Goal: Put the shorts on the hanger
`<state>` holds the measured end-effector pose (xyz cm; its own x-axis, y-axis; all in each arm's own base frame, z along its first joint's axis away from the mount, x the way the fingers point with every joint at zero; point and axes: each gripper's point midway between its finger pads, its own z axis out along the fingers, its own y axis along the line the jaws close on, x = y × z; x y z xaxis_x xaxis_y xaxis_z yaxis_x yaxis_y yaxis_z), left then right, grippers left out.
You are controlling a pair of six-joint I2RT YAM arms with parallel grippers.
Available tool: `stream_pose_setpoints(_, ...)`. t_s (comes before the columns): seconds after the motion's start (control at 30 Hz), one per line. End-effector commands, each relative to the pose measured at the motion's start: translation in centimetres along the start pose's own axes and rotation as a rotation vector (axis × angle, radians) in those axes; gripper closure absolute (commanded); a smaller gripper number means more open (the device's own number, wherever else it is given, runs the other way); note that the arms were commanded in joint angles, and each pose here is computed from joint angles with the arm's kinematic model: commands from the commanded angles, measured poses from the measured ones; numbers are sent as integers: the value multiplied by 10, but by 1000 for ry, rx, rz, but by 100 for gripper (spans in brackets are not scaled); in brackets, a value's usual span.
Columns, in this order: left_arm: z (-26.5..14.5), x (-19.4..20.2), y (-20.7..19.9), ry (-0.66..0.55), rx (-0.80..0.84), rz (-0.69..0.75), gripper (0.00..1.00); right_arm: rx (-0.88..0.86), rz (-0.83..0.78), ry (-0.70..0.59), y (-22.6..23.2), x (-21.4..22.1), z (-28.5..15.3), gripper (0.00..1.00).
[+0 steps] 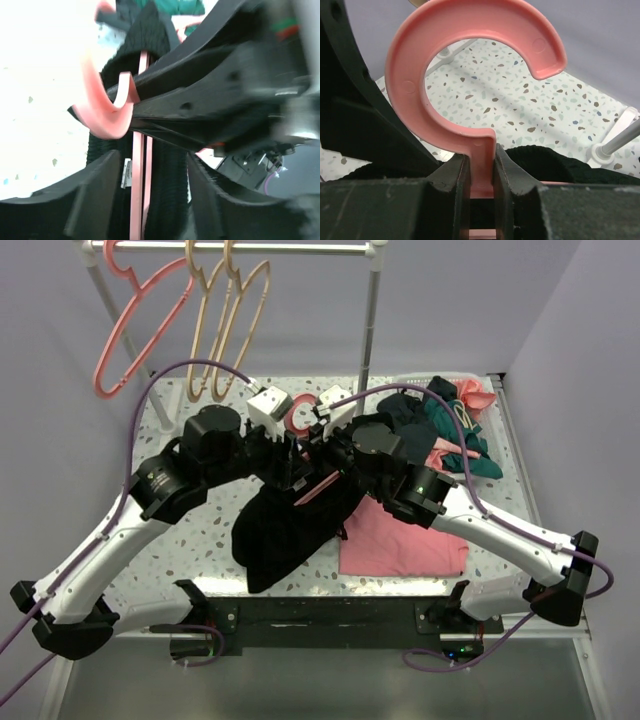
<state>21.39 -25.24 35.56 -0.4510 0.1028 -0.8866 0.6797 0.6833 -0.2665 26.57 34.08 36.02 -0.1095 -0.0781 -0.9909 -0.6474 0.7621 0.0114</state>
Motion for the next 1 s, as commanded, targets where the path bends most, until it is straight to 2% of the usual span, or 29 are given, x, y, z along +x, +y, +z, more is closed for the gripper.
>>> stream_pose_setpoints(0.0, -45, -41, -14, -131, 29, 49, 34, 10, 16, -140, -4, -39, -10, 100)
stream_pose_setpoints(0.03, -49, -37, -11, -118, 15, 56, 30, 5, 13, -139, -4, -39, -9, 100)
stream_pose_setpoints(0.13, -64, -25, -1, -98, -32, 84, 25, 14, -1, -143, -6, -42, -11, 100)
stream_pose_setpoints(0.23, -74, -5, 7, -77, -57, 88, 24, 27, -26, -152, -11, -47, -15, 100)
stream_pose_setpoints(0.43, -80, 32, 12, -17, -57, 47, 26, 6, -38, -133, -7, -53, -10, 100)
stream_pose_setpoints(0.77, -55, 74, 28, 119, -107, 31, 34, -18, -24, -124, 0, -57, -1, 100)
stream_pose_setpoints(0.87, -50, 75, 33, 116, -130, 32, 44, -24, -24, -124, 2, -59, 1, 100)
stream_pose_setpoints(0.9, -49, 73, 32, 104, -127, 33, 56, -26, -26, -120, 2, -58, 2, 100)
stream_pose_setpoints(0.97, -46, 72, 33, 93, -126, 34, 70, -19, -29, -108, 2, -54, 4, 100)
